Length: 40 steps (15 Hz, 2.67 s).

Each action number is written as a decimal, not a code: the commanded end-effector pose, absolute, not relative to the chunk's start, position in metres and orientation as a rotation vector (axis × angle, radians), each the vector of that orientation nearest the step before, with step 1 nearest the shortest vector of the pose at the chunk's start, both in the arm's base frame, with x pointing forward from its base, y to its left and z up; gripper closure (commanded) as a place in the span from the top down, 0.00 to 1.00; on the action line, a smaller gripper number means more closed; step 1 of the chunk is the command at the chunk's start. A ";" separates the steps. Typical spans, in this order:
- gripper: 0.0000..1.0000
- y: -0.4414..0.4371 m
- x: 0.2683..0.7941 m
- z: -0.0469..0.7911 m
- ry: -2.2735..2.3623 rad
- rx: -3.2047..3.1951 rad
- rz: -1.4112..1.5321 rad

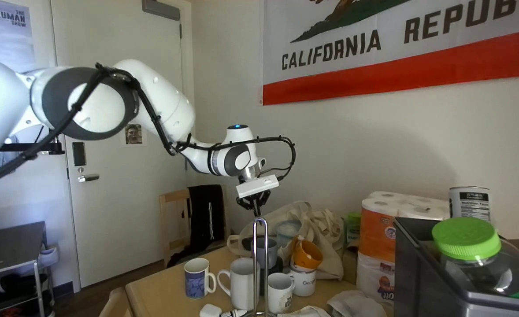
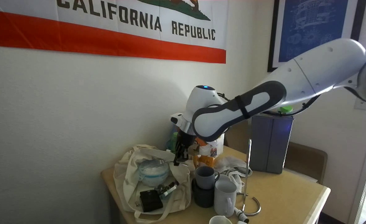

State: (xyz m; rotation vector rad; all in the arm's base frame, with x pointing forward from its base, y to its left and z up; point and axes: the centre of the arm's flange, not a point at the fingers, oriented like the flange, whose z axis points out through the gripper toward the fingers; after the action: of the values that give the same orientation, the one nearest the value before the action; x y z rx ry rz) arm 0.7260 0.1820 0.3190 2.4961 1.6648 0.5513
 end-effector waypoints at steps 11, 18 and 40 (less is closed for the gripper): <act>0.03 0.199 0.817 0.225 1.761 2.370 0.570; 0.66 0.202 0.823 0.228 1.752 2.369 0.536; 1.00 0.206 0.774 0.451 1.862 2.603 0.291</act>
State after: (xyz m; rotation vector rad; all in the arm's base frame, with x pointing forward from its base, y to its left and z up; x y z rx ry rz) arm 0.7743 0.2122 0.4163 2.5679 1.8415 0.3215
